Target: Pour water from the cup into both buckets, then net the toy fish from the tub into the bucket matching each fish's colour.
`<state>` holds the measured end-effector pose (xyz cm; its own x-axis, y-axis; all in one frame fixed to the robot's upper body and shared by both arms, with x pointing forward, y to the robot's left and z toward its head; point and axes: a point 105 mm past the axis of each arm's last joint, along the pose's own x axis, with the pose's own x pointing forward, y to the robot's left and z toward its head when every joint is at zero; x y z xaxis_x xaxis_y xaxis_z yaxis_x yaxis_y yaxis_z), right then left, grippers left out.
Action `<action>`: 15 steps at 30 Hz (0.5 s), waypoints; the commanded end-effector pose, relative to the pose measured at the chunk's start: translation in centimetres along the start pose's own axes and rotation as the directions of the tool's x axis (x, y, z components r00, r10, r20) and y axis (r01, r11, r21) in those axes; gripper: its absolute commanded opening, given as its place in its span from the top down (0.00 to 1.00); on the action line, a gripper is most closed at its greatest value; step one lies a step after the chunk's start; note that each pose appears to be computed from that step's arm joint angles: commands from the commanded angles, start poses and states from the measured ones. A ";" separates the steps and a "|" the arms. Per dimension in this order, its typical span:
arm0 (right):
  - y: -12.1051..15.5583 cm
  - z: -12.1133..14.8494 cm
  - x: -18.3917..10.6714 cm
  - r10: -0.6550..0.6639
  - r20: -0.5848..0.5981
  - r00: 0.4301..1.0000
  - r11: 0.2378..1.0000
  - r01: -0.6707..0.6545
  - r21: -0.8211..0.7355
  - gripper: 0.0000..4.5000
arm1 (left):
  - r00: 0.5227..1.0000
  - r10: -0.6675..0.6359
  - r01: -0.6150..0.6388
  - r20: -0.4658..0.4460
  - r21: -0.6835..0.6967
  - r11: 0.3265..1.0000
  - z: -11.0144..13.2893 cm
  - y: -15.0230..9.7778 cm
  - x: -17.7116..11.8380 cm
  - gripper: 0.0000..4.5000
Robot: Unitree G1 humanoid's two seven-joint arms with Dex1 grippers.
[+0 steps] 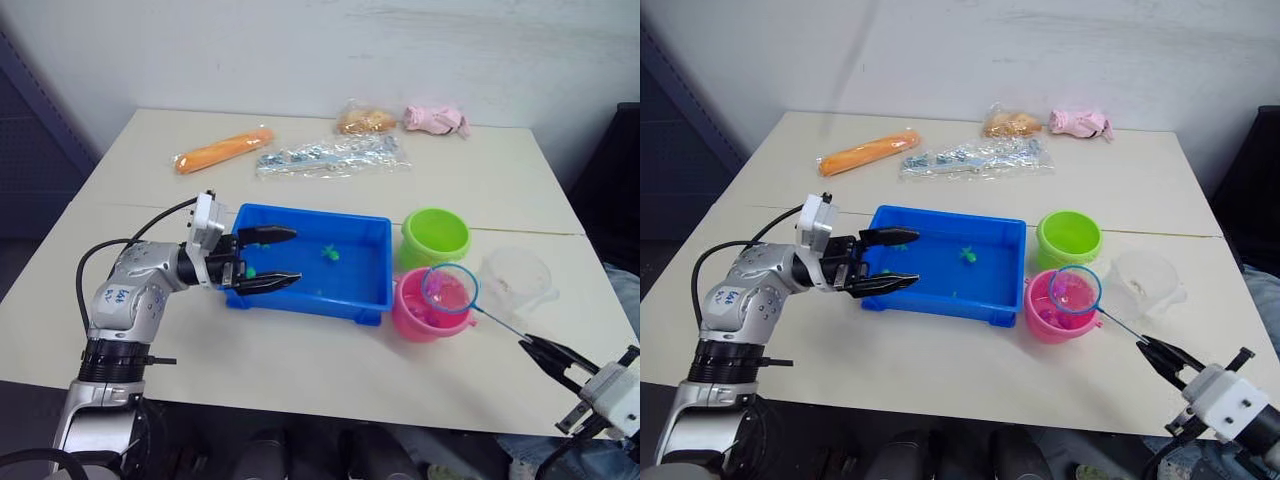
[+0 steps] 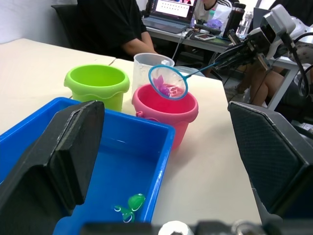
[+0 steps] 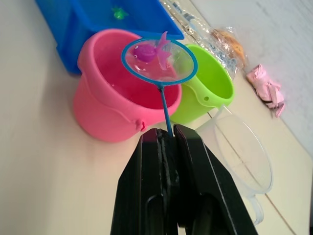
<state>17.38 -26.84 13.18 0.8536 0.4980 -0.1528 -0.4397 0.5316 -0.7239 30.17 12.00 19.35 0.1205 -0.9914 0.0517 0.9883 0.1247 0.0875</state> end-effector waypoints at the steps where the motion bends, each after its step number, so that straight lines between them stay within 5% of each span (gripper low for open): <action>1: -0.4 0.6 -0.2 -0.025 0.032 0.999 0.979 0.030 -0.201 1.00 | 0.999 -0.031 0.031 0.005 0.030 0.999 0.3 -0.7 0.6 0.03; 5: -0.4 1.2 -0.1 -0.025 0.082 0.996 0.908 0.057 -0.415 1.00 | 0.999 -0.032 0.032 0.011 0.025 0.999 0.2 -0.8 0.7 0.03; 7: -0.3 1.8 0.0 0.001 0.097 0.995 0.815 0.056 -0.577 1.00 | 0.999 -0.032 0.032 0.014 0.023 0.999 0.1 -0.8 0.7 0.03; 13: -1.1 2.0 0.6 -0.030 0.083 0.996 0.603 0.084 -0.793 1.00 | 0.999 -0.032 0.032 0.028 0.018 0.999 0.0 -0.9 1.2 0.03; 15: -1.2 1.5 0.7 -0.040 0.060 0.997 0.587 0.072 -0.807 1.00 | 0.999 -0.035 0.035 0.022 0.024 0.999 -0.1 -1.0 1.2 0.03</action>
<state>18.25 -25.76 14.59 0.8386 0.5373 -0.0900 -0.0148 -0.1428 -0.9896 29.85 11.06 18.41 0.1037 -0.9923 0.0672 0.9927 0.1074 0.0549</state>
